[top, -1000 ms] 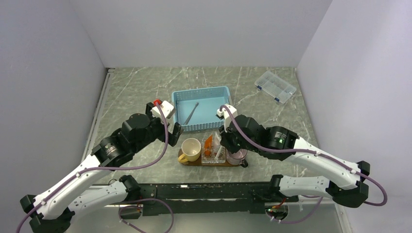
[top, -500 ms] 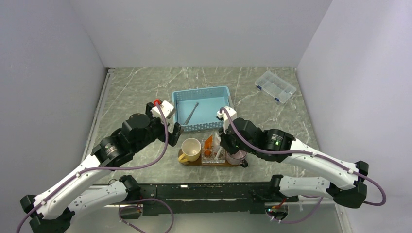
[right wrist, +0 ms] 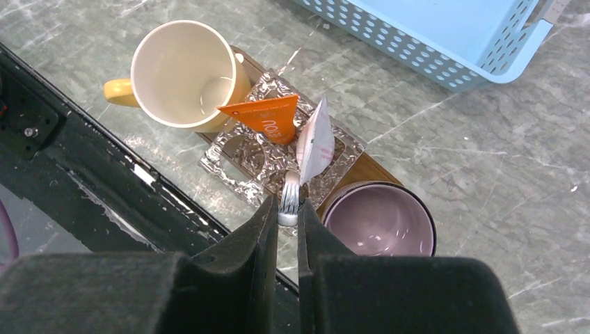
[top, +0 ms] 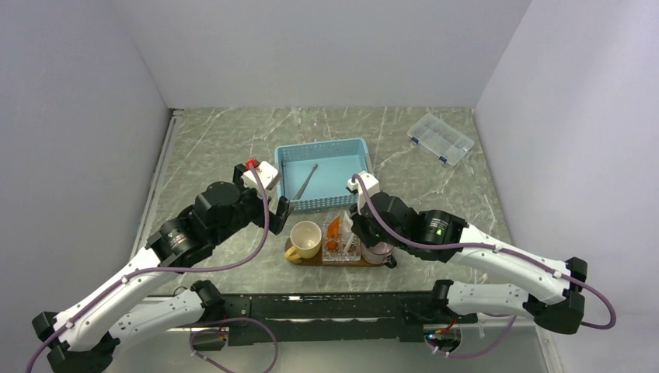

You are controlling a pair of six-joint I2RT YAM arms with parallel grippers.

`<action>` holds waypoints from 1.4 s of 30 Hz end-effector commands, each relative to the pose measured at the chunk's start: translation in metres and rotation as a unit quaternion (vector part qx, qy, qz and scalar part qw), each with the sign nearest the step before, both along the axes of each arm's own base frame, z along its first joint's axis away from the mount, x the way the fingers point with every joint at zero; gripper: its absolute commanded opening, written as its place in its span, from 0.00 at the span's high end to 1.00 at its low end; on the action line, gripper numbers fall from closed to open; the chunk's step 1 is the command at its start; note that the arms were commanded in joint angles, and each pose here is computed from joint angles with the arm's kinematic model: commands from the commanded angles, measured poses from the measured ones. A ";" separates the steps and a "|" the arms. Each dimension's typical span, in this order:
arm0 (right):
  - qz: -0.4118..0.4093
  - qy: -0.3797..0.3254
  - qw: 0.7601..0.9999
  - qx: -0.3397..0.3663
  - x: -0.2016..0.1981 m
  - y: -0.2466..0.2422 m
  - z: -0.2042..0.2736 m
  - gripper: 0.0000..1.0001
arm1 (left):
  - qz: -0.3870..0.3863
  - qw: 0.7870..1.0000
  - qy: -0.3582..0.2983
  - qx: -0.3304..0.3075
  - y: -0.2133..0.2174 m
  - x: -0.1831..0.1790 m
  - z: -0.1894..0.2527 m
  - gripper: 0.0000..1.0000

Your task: Prepare toiletry sets of a toothbrush and toothpaste on the tray

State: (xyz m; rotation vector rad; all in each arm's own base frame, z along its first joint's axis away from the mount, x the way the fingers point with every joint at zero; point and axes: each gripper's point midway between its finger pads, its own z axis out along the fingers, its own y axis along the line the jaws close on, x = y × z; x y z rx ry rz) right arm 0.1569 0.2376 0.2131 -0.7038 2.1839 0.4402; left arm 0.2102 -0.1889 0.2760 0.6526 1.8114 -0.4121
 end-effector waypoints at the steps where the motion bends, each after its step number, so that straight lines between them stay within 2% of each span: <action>1: -0.012 -0.023 0.999 0.040 0.005 0.005 0.015 1.00 | -0.004 1.000 -0.011 -0.022 -0.003 0.000 0.018 0.01; 10: -0.019 -0.032 0.997 0.060 0.005 0.002 0.015 1.00 | -0.007 1.000 -0.008 -0.020 -0.005 0.000 0.016 0.01; 33: -0.012 -0.044 0.998 0.054 0.000 0.001 0.008 1.00 | -0.006 1.000 -0.006 -0.019 -0.005 0.001 0.015 0.01; 36: -0.012 -0.043 0.998 0.049 0.000 0.000 0.008 0.96 | -0.006 1.000 -0.005 -0.018 -0.006 0.001 0.014 0.00; 39: -0.013 -0.042 0.998 0.049 -0.002 -0.002 0.009 0.88 | -0.007 1.000 -0.004 -0.018 -0.006 0.001 0.014 0.01; 42: -0.012 -0.042 0.998 0.054 -0.004 -0.003 0.011 0.86 | -0.008 1.000 -0.003 -0.018 -0.007 0.001 0.013 0.01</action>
